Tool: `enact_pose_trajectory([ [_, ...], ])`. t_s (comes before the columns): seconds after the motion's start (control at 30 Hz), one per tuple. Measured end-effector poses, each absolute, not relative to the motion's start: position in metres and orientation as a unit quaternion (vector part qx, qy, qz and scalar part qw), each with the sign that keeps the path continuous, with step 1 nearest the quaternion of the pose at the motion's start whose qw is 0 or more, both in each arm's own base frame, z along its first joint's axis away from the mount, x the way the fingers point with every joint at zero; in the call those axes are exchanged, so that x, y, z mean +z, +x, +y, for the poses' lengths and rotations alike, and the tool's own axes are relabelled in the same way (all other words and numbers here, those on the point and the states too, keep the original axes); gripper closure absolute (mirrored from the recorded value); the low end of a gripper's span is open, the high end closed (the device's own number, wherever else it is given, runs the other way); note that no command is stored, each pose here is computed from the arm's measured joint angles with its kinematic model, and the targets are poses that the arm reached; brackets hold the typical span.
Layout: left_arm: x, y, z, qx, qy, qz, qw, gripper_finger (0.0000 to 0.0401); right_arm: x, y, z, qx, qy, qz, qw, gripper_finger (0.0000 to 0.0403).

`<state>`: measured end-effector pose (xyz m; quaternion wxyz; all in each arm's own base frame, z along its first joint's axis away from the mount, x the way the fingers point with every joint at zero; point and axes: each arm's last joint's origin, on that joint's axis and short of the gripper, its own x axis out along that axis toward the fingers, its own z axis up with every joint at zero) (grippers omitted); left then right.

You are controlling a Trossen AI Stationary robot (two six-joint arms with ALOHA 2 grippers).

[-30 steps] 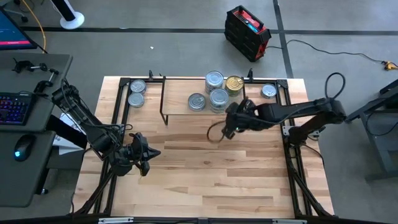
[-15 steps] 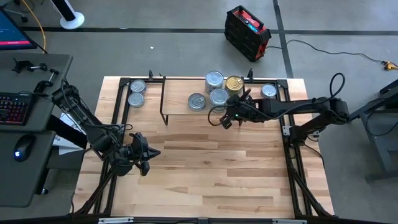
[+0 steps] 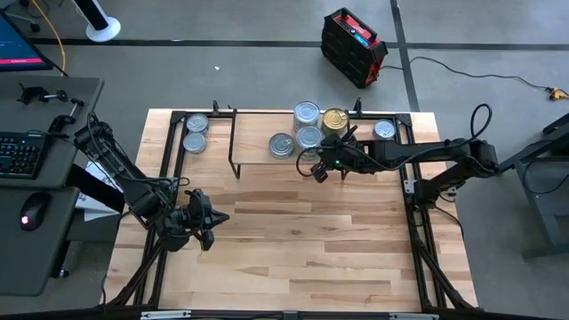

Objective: Stack canned seafood by type on shelf
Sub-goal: Adjust the light green tuna cans on the shelf, then stack the light green tuna can on top of the other light green tuna can on the shelf

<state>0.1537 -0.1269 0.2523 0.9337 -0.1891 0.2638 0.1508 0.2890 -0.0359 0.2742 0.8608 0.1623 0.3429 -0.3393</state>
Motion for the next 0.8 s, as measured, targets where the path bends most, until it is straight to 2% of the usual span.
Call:
enact_pose_trajectory([
  [0.2,0.252,0.154,-0.127,0.151,-0.184,0.264,0.935,0.0400,0.276,0.291,-0.036,-0.338,0.165,0.331,0.865,0.0403],
  [0.33,0.253,0.155,-0.126,0.158,-0.207,0.258,0.930,0.0400,0.275,0.286,-0.032,-0.322,0.168,0.354,0.862,0.0403],
  [0.53,0.262,0.162,-0.135,0.126,-0.247,0.215,0.936,0.0400,0.292,0.272,0.001,-0.275,0.190,0.341,0.879,0.0403],
  [0.63,0.261,0.176,-0.124,0.156,-0.257,0.205,0.932,0.0401,0.301,0.265,0.020,-0.257,0.212,0.319,0.887,0.0403],
  [0.73,0.249,0.190,-0.086,0.210,-0.264,0.290,0.896,0.0401,0.302,0.260,0.040,-0.260,0.223,0.307,0.888,0.0403],
  [0.8,0.238,0.186,-0.052,0.285,-0.252,0.377,0.845,0.0401,0.301,0.257,0.050,-0.267,0.228,0.302,0.886,0.0403],
])
